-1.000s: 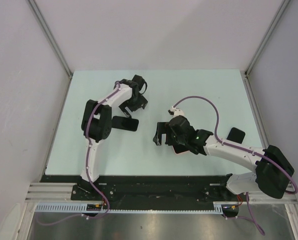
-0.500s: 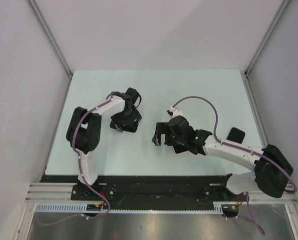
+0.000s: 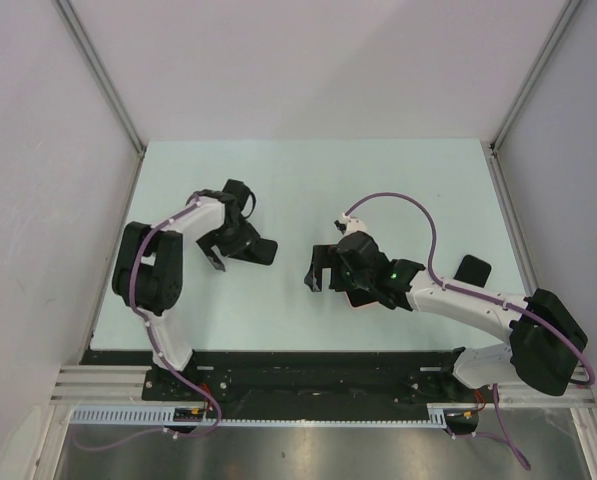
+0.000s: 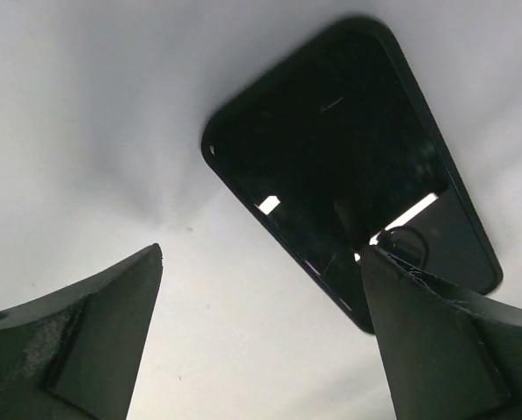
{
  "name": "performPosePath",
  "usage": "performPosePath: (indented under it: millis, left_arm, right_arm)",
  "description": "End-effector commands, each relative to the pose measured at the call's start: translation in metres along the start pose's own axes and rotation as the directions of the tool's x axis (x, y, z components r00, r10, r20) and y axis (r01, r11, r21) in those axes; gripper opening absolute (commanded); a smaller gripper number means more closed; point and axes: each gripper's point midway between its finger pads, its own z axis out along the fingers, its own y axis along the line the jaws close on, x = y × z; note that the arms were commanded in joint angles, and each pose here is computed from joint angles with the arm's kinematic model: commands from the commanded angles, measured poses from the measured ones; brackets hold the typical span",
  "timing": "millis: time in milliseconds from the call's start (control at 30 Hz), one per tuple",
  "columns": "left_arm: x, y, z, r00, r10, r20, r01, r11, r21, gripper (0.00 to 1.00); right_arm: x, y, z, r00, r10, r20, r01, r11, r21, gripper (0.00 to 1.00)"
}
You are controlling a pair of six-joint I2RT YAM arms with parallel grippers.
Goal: Take the phone out of the phone case
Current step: Pick up the phone at the center of the board.
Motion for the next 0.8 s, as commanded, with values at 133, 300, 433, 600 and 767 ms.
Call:
performPosePath:
  millis: [133,300,433,600,767]
  left_arm:
    - [-0.034,-0.025,0.017,0.999,-0.029,0.039,0.022,0.985,0.170,1.00]
    - [-0.051,-0.063,0.014,0.996,0.026,0.083,-0.050,0.952,0.302,1.00]
    - [-0.061,-0.091,0.014,0.994,0.070,0.089,-0.098,0.928,0.360,1.00]
    - [-0.072,-0.132,0.003,0.978,0.161,0.134,-0.204,0.876,0.436,1.00]
    - [-0.070,-0.138,-0.016,0.944,0.242,0.225,-0.310,0.884,0.350,1.00]
  right_arm:
    - [-0.007,0.004,-0.005,0.999,-0.009,0.033,0.009,1.000,-0.008,1.00]
    - [-0.008,0.003,-0.006,0.999,-0.006,0.034,0.007,1.000,-0.002,1.00]
    - [-0.007,0.001,-0.006,0.999,-0.004,0.033,0.004,1.000,0.006,1.00]
    - [-0.005,-0.001,-0.006,1.000,-0.002,0.028,0.001,1.000,0.017,1.00]
    - [-0.005,-0.001,-0.005,1.000,0.001,0.029,-0.001,1.000,0.020,1.00]
